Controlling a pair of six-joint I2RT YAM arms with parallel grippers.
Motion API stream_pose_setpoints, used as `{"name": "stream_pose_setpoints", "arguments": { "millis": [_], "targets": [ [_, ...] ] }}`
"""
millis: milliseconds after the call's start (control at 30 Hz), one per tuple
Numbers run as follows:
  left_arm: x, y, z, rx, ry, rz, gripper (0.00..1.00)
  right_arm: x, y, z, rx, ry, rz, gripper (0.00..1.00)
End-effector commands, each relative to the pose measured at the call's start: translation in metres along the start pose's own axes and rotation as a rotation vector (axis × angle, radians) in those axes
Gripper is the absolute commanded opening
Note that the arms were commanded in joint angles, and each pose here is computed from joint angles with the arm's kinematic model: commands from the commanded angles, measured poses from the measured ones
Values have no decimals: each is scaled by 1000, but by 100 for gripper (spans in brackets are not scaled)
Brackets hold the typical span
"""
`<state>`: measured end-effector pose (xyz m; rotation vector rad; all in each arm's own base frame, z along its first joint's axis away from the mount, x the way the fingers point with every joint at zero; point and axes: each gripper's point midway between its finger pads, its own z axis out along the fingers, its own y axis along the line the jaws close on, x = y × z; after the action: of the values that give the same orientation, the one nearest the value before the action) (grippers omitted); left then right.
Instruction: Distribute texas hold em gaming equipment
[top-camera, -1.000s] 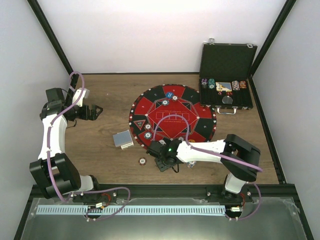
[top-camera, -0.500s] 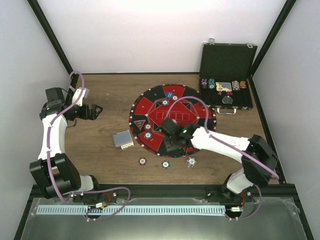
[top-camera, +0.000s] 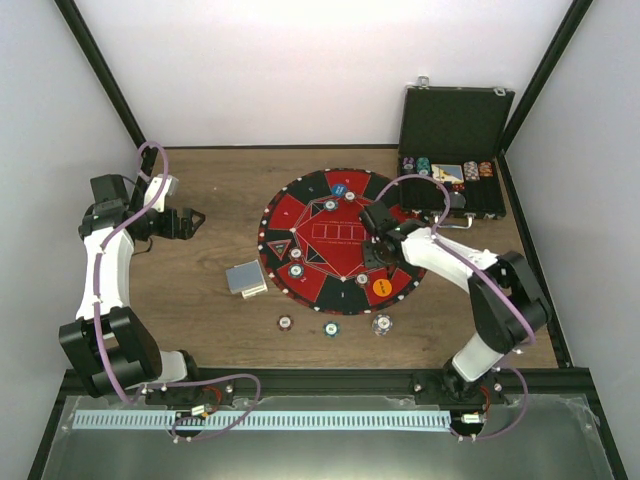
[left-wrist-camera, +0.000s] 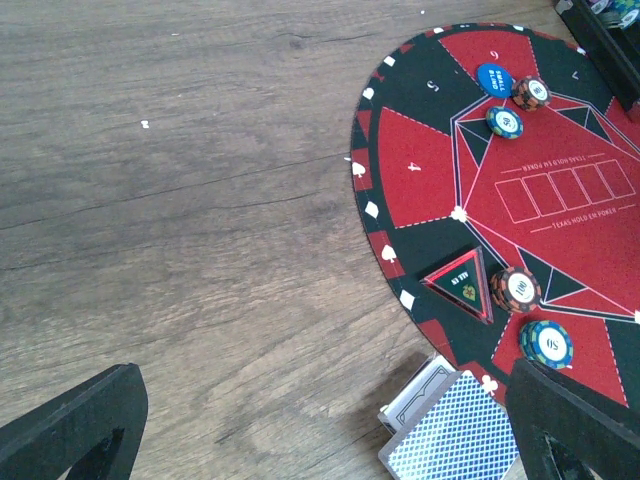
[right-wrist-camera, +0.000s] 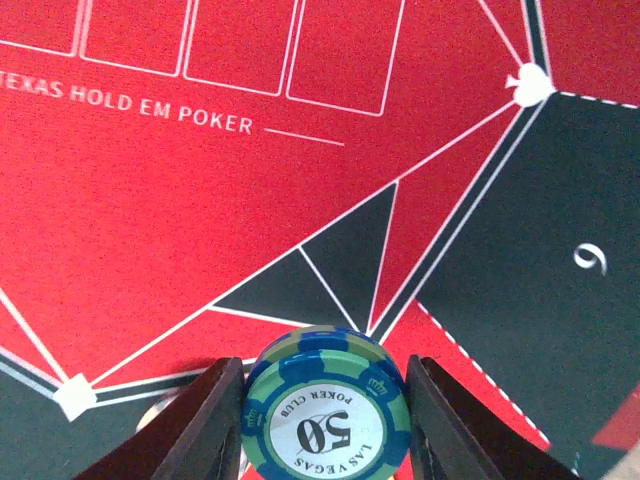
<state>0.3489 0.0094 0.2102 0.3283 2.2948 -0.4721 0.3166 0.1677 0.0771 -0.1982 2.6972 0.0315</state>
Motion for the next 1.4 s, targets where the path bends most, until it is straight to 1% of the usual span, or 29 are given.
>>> {"name": "stream_pose_setpoints", "arguments": {
  "millis": [0,133,333,400,433,467,533,567,700,800,867,933,1033,1200,1367],
  "targets": [
    [-10,-2,-6,3,-25,24,100,-5,2,20,-2,3,-14,7],
    [-10,-1,-5,3,-24,23,100,7,-2,37,22,45,-12,8],
    [-6,0,-2,6,-16,21,100,17,-7,48,43,72,0,8],
    [-6,0,-1,9,-15,21,100,18,-8,50,46,78,-1,10],
    [-6,0,-2,8,-14,20,100,18,-8,51,46,79,1,12],
    [-6,0,-1,8,-15,21,100,18,-8,52,49,82,3,17],
    [-5,0,-1,9,-14,20,100,17,-9,53,54,83,6,35],
    [-5,0,-1,7,-15,21,100,16,-9,52,57,82,6,41],
    [-3,0,-1,6,-14,20,100,9,-9,40,54,60,29,53],
    [-3,0,-1,5,-16,22,100,3,-8,20,38,24,56,60],
    [-3,0,-1,4,-17,23,100,6,-4,4,30,11,62,66],
    [-3,0,-1,5,-18,24,100,15,3,-13,12,5,69,69],
    [-4,0,-1,4,-20,25,100,43,15,-30,-13,36,69,74],
    [-5,0,-1,8,-25,26,100,97,25,-48,-62,107,109,78],
    [-7,-1,-2,11,-29,29,100,122,25,-57,-60,141,120,79]
  ]
}}
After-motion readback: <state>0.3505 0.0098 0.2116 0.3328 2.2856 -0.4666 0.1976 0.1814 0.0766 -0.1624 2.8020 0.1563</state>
